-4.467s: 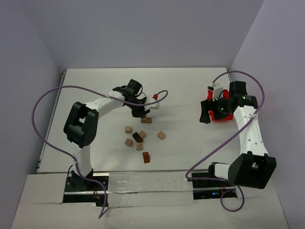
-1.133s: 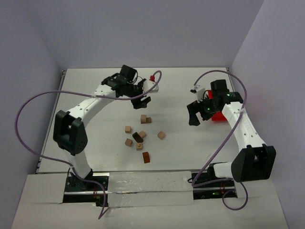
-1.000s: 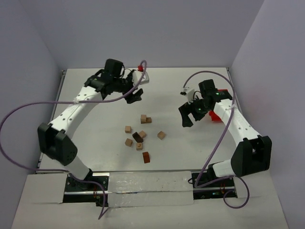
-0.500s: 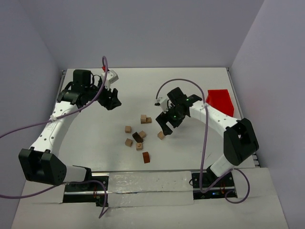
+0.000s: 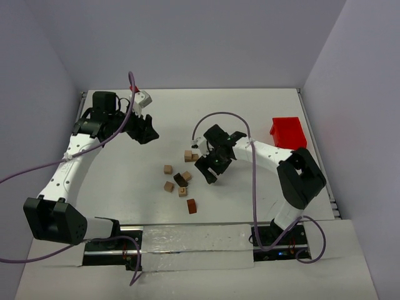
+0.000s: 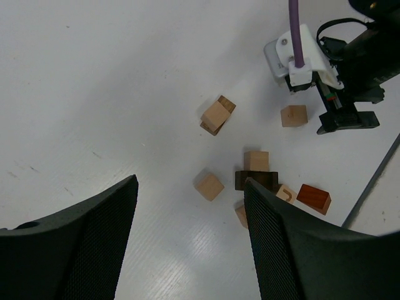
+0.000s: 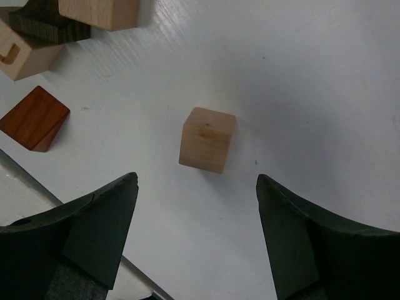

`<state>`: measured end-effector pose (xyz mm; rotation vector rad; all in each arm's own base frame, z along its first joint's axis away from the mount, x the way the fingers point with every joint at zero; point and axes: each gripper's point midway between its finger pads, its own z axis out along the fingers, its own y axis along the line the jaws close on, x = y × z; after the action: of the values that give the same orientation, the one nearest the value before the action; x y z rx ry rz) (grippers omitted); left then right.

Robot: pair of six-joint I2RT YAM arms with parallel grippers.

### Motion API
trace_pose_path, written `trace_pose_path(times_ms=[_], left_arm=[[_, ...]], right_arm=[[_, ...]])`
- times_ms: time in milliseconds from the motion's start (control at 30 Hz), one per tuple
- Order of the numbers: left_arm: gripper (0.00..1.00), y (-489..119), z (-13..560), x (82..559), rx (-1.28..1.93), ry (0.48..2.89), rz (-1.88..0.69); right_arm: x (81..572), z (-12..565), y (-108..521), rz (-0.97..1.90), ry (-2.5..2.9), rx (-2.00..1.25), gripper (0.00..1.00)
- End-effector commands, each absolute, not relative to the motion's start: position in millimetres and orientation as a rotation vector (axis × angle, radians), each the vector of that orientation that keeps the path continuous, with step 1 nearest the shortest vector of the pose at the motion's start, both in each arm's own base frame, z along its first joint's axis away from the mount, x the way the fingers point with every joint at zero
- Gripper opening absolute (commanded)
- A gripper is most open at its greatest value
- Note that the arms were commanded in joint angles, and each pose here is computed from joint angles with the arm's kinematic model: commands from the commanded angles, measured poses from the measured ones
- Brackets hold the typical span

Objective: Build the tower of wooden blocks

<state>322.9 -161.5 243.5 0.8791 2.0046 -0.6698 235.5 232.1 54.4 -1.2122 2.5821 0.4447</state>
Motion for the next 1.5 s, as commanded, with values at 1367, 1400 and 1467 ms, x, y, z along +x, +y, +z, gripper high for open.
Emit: trace_pose_path(times_ms=[1367, 1400, 1467], left_arm=[[0.75, -138.0, 242.9, 311.8, 0.842, 2.019, -0.635], [0.75, -138.2, 242.9, 312.4, 0.843, 2.02, -0.636], [0.75, -138.1, 242.5, 313.4, 0.845, 2.023, -0.635]], right_arm=[[264.8, 37.6, 240.0, 0.361, 2.551, -1.345, 0.75], [266.4, 35.4, 240.7, 0.357, 2.558, -1.341, 0.74], [267.6, 27.9, 240.4, 0.345, 2.577, -1.342, 0.7]])
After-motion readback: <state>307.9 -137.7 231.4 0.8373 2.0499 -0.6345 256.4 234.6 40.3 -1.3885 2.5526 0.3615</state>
